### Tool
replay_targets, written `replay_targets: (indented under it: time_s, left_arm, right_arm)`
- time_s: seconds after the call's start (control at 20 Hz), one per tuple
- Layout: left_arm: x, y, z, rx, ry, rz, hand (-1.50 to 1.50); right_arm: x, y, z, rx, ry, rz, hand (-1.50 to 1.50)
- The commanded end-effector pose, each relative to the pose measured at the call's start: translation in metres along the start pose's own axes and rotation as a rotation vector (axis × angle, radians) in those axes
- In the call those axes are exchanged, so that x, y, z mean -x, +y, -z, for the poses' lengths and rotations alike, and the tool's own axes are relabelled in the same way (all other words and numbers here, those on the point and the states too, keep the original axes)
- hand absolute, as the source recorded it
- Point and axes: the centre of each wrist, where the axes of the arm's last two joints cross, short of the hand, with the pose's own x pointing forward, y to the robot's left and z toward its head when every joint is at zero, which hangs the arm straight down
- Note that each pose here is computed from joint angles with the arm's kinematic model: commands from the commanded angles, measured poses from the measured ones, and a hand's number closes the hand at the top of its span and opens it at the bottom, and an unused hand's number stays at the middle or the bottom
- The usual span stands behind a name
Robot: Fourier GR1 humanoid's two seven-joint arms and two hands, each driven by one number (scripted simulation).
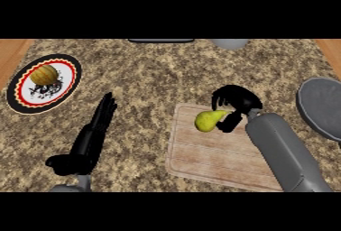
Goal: Pick the pear from the cutting board and place it in the pan
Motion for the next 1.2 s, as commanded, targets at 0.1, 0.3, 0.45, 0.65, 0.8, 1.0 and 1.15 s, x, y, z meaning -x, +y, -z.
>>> replay_targets:
  time_s: [0.1, 0.3, 0.45, 0.65, 0.8, 1.0, 1.15]
  left_arm:
    - [0.004, 0.006, -0.001, -0.045, 0.015, 0.001, 0.0]
    - [0.003, 0.011, -0.011, -0.039, 0.02, 0.006, 0.0]
    - [0.006, 0.0, -0.016, -0.048, 0.026, 0.024, 0.0]
    - [0.001, 0.013, -0.005, -0.022, -0.013, -0.002, 0.0]
    - [0.0, 0.019, -0.014, -0.011, 0.018, 0.004, 0.0]
    - [-0.004, 0.002, 0.001, -0.006, -0.004, 0.018, 0.0]
    - [-0.009, -0.005, 0.007, -0.025, -0.008, 0.015, 0.0]
  right_arm:
    - [-0.001, -0.032, -0.011, 0.457, 0.362, 0.012, 1.5]
    - [-0.027, -0.054, -0.021, 0.76, 0.477, 0.004, 1.5]
    - [-0.053, -0.05, -0.035, 0.908, 0.486, 0.074, 1.5]
    - [-0.054, -0.042, -0.054, 1.041, 0.565, 0.119, 1.5]
    - [-0.052, -0.055, -0.086, 1.092, 0.611, 0.196, 1.5]
    - [-0.025, -0.072, -0.091, 1.152, 0.678, 0.277, 1.5]
    - [0.01, -0.054, -0.102, 1.214, 0.707, 0.305, 1.5]
